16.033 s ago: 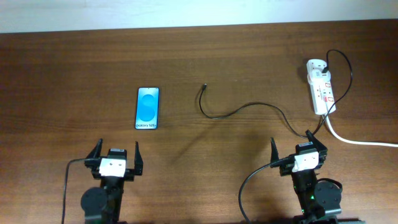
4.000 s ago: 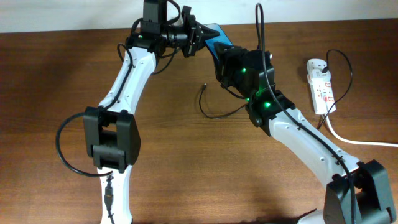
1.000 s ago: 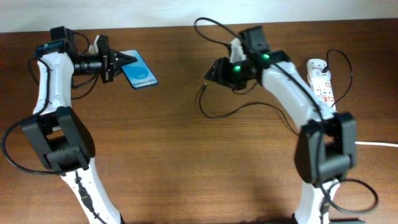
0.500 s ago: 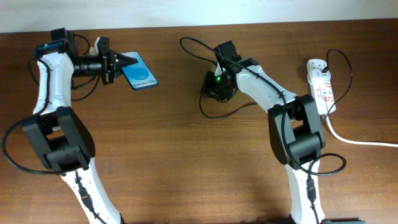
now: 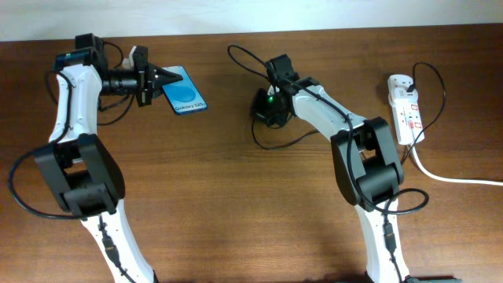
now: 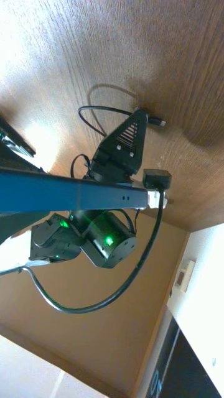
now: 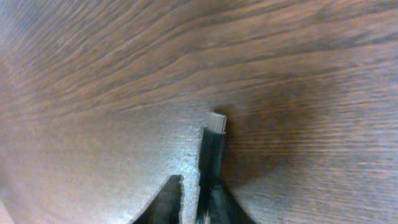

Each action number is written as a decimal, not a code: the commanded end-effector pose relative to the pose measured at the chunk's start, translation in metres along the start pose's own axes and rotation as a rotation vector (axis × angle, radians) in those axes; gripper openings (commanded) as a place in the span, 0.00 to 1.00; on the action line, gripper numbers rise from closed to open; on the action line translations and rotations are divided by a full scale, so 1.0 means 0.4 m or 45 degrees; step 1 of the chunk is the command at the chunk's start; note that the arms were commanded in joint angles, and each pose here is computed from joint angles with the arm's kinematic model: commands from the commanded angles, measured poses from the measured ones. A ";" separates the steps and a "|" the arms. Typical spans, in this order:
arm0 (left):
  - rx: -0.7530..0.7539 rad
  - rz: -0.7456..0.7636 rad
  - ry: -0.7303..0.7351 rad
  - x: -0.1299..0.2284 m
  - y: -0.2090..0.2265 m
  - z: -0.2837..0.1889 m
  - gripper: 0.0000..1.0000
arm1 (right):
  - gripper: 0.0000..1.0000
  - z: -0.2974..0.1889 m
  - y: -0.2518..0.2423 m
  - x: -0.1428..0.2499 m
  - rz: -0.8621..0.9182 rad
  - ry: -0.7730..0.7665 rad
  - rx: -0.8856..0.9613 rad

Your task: Plug charger to phone and switch on socket

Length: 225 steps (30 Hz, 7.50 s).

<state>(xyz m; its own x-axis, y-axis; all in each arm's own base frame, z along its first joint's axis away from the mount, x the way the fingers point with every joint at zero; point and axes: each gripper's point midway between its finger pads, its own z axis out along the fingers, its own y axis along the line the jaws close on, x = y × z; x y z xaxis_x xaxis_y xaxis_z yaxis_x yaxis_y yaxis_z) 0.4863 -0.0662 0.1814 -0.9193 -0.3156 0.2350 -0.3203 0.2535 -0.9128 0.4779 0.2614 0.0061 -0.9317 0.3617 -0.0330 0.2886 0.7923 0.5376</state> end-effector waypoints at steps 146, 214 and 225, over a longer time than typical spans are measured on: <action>0.354 0.575 0.399 0.232 -0.210 0.237 0.00 | 0.04 -0.498 0.279 0.328 -0.660 -0.159 -0.842; -0.846 0.464 0.268 0.047 0.356 0.353 0.34 | 0.87 -0.509 0.047 0.230 -0.509 -0.063 -0.651; -1.164 0.318 0.136 0.022 0.423 0.297 0.49 | 0.88 -0.508 0.046 0.232 -0.533 -0.066 -0.649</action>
<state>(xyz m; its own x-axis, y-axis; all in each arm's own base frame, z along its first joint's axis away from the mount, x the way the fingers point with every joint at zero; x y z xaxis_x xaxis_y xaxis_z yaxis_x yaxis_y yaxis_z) 0.4556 -0.1612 0.0100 -0.9929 -0.0137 0.1183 -0.0747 0.8451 -0.5294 0.3498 0.2103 0.1705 -0.9436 0.1108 -0.3119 -0.2044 0.5462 0.8124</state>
